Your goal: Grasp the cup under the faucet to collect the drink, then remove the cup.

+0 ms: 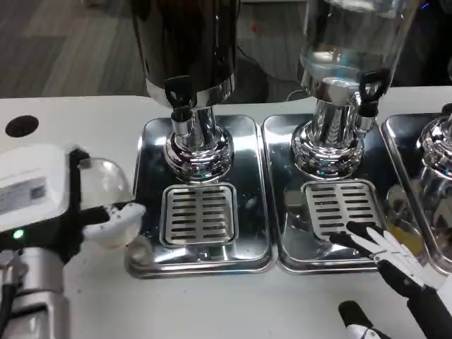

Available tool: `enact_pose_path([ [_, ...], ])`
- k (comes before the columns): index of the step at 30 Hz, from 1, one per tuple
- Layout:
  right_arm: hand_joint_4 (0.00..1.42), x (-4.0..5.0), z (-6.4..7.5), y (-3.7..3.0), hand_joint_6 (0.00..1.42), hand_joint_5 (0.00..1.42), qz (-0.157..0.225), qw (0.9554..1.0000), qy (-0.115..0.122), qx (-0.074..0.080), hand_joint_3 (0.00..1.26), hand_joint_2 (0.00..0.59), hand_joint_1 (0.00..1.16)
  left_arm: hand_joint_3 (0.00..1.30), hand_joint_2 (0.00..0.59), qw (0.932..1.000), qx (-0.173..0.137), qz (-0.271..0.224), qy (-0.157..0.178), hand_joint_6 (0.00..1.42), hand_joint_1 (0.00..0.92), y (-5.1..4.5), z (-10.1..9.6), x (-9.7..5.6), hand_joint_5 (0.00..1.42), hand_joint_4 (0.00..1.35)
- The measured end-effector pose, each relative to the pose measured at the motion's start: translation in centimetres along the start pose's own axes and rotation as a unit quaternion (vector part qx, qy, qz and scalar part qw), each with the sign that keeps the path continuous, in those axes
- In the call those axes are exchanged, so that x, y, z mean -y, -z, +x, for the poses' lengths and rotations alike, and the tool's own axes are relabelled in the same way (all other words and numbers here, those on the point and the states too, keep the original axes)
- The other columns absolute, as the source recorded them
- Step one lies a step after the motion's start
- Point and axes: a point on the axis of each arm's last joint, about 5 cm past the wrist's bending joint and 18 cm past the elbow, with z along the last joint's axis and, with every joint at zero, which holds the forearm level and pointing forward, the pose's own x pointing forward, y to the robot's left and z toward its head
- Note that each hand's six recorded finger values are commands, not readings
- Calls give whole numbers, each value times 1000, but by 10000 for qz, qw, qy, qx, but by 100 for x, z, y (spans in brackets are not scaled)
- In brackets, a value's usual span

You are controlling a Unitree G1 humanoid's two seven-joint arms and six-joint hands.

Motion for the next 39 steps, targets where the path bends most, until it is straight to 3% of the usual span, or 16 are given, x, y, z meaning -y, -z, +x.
enact_pose_path([
  [6,76,29,-30,13,0,19,9,10000,12,-20,200,380,451,520,107,9993,332,-182,41,955,353,-232,68,36,823,596],
  [12,84,65,-51,30,0,24,33,9999,84,-45,200,379,452,519,107,9984,491,-237,180,955,353,-379,108,89,823,595],
  [18,86,68,-83,64,0,25,61,9999,75,-139,200,379,452,519,108,9985,489,-200,128,957,353,-433,149,86,823,595],
  [39,86,84,-131,109,0,34,164,9996,53,-224,200,375,458,497,108,9981,477,-229,320,937,334,-613,277,214,796,572],
])
